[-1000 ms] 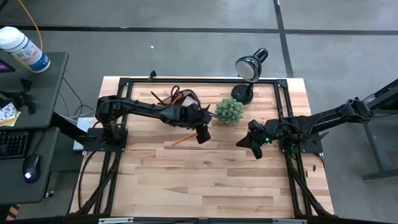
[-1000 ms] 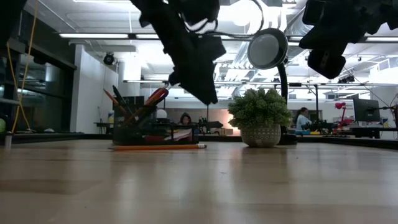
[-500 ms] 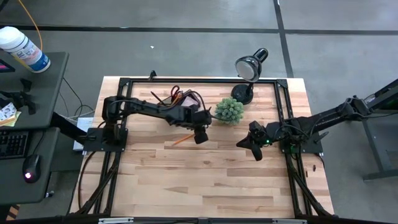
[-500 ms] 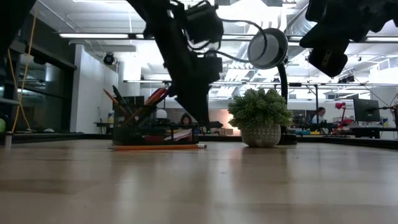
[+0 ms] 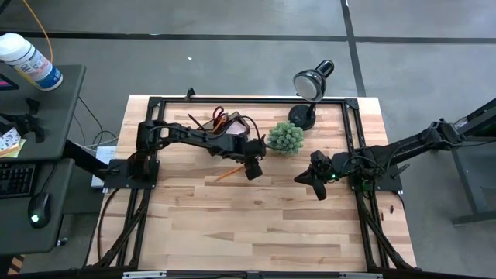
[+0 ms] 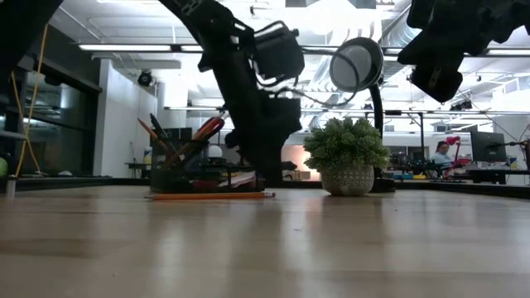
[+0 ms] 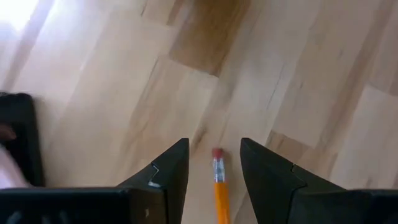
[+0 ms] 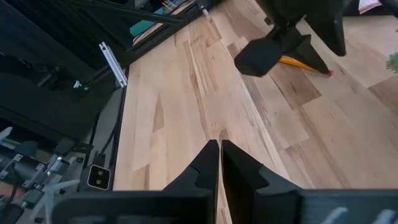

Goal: Pick and place office supplies into organizer

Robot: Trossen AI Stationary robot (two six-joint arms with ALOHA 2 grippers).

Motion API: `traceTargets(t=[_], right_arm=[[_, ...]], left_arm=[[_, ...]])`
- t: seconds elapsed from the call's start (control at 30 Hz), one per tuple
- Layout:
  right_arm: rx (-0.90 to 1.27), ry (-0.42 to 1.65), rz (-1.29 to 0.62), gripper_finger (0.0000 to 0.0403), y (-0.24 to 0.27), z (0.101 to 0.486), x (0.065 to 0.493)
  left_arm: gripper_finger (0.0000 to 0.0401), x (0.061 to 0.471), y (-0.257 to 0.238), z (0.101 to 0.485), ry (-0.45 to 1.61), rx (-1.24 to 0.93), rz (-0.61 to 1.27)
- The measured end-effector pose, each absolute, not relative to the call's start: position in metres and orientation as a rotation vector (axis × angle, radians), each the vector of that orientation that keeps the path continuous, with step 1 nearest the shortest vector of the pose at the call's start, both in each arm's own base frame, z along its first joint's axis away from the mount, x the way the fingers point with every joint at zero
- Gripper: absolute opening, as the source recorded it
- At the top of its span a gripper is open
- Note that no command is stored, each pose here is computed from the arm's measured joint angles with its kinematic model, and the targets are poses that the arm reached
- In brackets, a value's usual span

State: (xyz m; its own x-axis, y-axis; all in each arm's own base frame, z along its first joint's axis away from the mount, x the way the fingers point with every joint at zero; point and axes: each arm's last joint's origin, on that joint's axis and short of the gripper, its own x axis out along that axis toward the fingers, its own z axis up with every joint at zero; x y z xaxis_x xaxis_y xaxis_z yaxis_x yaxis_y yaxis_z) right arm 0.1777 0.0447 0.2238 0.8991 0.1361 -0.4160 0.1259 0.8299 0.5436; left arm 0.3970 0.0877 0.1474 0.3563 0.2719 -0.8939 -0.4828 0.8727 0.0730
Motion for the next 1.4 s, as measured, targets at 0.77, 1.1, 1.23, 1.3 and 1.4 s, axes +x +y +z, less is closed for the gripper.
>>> traceTargets(t=[0.77,1.1,1.23,1.3,1.4], right_arm=[[0.582,0.458,0.005,0.0012,0.045,0.224,0.178],[0.578,0.452,-0.012,0.0012,0.044,0.224,0.178],[0.577,0.451,-0.014,0.0012,0.044,0.224,0.178],[0.577,0.451,-0.014,0.0012,0.044,0.224,0.178],[0.577,0.45,-0.016,0.0012,0.044,0.224,0.178]], left_arm=[[0.0117,0.398,0.089,0.14,1.116,-0.205,0.527],[0.0117,0.398,0.088,0.14,1.12,-0.214,0.485],[0.0117,0.397,0.09,0.139,1.122,-0.217,0.49],[0.0117,0.397,0.092,0.138,1.124,-0.227,0.485],[0.0117,0.396,0.098,0.132,1.138,-0.253,0.466]])
